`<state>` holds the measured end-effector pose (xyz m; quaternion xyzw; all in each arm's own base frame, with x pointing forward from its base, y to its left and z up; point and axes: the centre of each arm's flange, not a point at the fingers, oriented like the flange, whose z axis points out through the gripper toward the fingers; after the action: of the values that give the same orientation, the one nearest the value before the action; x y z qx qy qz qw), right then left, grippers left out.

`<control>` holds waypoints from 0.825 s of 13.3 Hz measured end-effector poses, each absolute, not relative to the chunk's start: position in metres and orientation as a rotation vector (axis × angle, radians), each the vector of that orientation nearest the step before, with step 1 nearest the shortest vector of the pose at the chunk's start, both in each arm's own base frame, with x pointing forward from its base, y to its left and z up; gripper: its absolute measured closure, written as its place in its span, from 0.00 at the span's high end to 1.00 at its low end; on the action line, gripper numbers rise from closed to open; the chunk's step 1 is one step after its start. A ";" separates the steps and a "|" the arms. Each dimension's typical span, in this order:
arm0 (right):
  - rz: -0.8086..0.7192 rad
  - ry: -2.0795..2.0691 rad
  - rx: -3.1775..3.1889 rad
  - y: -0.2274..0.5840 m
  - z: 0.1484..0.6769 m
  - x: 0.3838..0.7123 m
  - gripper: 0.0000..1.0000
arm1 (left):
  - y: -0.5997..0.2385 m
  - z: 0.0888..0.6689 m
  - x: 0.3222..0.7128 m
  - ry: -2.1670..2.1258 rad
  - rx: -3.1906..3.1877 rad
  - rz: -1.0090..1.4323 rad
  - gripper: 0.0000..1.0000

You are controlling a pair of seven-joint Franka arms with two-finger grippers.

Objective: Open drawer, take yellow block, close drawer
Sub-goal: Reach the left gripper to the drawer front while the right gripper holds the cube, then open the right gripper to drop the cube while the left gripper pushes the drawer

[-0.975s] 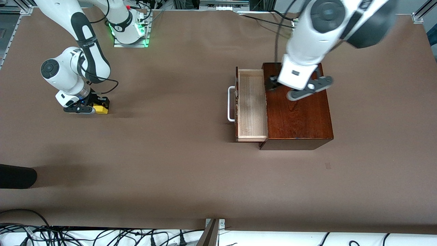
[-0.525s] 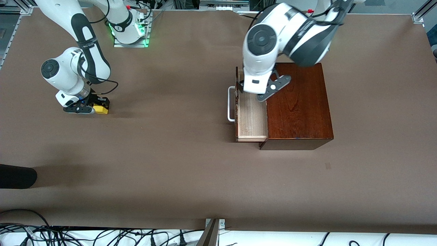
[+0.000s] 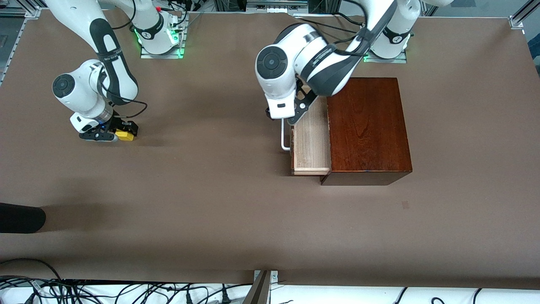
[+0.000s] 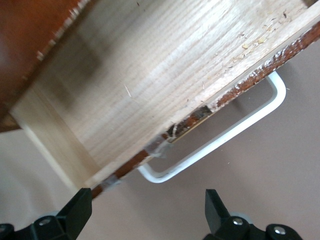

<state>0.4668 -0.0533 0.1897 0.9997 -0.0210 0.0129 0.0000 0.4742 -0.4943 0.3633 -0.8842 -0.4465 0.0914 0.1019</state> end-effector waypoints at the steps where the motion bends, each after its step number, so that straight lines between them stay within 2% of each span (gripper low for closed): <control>1: 0.032 -0.060 3.154 -0.050 0.192 0.468 0.99 | -0.497 0.357 0.478 -1.354 -2.593 0.269 1.00; 3: 0.003 -0.057 3.191 -0.045 0.199 0.469 1.00 | -0.500 0.354 0.487 -1.397 -2.580 0.268 0.98; 4: -0.009 -0.058 3.207 -0.043 0.202 0.469 1.00 | -0.499 0.355 0.492 -1.410 -2.582 0.264 0.94; 5: -0.024 -0.060 3.221 -0.043 0.204 0.468 1.00 | -0.498 0.356 0.497 -1.422 -2.583 0.258 0.83; 7: -0.051 -0.044 3.237 -0.044 0.208 0.467 1.00 | -0.495 0.355 0.502 -1.436 -2.580 0.251 0.79; 9: -0.092 0.004 3.239 -0.051 0.218 0.470 1.00 | -0.497 0.352 0.503 -1.437 -2.583 0.251 0.52; 11: -0.137 0.058 3.238 -0.064 0.237 0.480 1.00 | -0.503 0.354 0.502 -1.438 -2.605 0.248 0.30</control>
<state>0.4796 -0.0641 0.2374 0.9977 0.0179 -0.0423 -0.0498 0.5018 -0.5028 0.3537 -0.8698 -0.4802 0.0827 0.0776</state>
